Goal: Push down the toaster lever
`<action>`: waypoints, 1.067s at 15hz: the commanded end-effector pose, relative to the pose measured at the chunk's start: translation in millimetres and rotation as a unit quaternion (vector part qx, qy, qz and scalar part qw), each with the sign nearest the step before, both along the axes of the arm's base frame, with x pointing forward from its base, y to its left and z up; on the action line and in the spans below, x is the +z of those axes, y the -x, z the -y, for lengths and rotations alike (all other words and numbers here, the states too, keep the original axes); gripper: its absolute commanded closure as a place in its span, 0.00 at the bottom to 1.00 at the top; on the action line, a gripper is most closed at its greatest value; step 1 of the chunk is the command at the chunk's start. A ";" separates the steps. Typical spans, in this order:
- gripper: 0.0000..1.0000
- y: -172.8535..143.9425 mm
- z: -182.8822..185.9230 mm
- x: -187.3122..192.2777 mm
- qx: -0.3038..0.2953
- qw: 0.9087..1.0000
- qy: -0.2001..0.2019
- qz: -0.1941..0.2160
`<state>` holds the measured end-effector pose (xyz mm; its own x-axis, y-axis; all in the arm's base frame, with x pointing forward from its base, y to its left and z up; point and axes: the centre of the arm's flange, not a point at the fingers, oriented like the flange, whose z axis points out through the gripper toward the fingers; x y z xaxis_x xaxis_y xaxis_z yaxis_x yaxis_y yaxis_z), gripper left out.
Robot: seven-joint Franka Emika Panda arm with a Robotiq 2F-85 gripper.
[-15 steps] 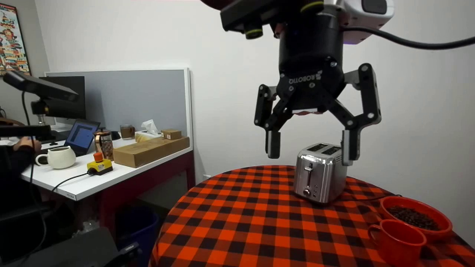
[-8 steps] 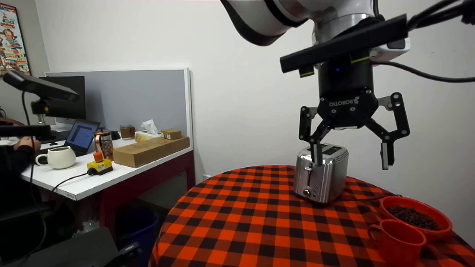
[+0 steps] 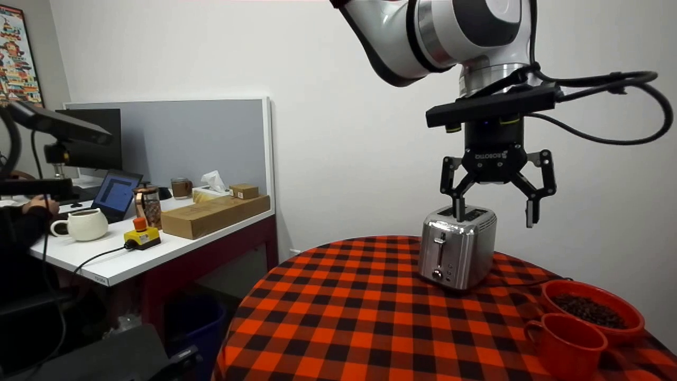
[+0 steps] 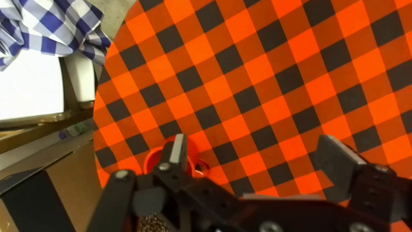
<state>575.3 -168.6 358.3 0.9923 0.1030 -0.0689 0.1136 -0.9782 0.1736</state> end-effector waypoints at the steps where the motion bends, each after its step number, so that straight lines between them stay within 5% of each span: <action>1: 0.00 -47.6 -10.0 7.3 -0.001 1.000 -0.014 0.025; 4: 0.00 -69.6 -22.5 13.8 0.014 0.999 -0.024 0.039; 5: 0.00 -44.7 -21.0 9.9 0.011 0.999 -0.014 0.032; 16: 0.00 -60.2 -11.7 -17.7 0.015 0.999 -0.039 0.024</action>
